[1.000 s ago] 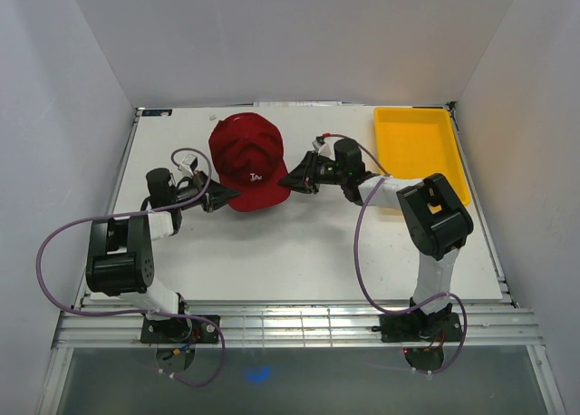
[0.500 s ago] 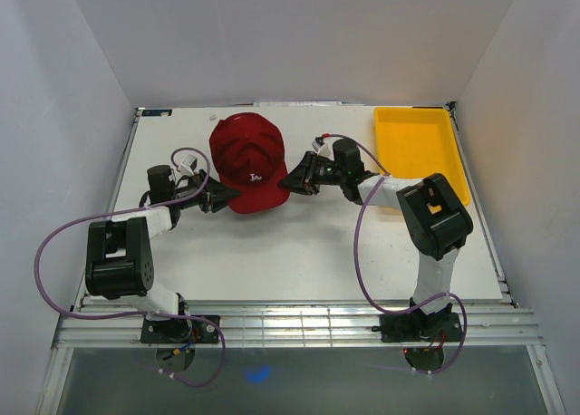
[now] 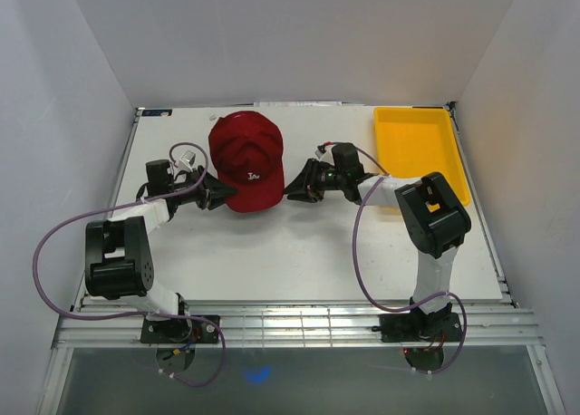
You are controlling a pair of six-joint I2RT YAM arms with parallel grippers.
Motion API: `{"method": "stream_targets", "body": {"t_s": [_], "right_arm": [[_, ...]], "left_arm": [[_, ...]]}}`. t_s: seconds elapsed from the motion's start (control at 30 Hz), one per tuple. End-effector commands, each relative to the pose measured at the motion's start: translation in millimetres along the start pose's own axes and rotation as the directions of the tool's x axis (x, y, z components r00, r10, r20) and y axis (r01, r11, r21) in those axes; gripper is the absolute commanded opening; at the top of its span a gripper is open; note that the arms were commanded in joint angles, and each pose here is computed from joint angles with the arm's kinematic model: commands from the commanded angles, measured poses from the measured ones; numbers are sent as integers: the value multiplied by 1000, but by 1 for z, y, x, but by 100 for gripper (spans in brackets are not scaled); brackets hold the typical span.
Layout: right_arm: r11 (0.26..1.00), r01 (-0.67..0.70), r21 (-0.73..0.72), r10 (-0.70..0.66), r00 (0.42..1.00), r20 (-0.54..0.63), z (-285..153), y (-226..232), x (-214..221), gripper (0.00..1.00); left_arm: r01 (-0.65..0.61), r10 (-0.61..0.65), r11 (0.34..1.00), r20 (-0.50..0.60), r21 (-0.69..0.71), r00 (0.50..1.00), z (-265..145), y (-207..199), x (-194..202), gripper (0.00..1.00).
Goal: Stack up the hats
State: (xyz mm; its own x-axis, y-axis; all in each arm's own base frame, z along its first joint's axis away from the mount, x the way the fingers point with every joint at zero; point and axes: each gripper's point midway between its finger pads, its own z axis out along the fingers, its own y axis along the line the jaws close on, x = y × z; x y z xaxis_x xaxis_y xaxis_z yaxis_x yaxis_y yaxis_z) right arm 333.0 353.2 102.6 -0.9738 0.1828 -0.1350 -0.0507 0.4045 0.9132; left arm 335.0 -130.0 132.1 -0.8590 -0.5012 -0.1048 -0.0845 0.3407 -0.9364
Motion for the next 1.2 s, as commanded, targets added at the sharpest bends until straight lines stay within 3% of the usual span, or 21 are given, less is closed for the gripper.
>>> {"method": "stream_targets", "body": {"t_s": [0.0,0.5,0.57,0.9,1.17], "right_arm": [[1000,13,19,-13,1000,5,2,-10,-1,40],[1000,22,10,-22,1000,11,4,-4,-5,40],[1000,24,8,-24,1000,8,4,-3,-5,41],[999,31,7,-31,999,11,3,0,-7,41],[999,45,6,-45,998,34,-5,6,-15,41]], "left_arm": [[12,0,990,84,-143,997,-4,23,-16,43],[-6,34,964,99,-267,995,-9,43,-18,54],[-12,41,960,96,-280,994,-9,45,-19,65],[-22,48,954,81,-297,996,-6,47,-13,65],[-74,108,950,96,-303,989,-13,27,-22,65]]}}
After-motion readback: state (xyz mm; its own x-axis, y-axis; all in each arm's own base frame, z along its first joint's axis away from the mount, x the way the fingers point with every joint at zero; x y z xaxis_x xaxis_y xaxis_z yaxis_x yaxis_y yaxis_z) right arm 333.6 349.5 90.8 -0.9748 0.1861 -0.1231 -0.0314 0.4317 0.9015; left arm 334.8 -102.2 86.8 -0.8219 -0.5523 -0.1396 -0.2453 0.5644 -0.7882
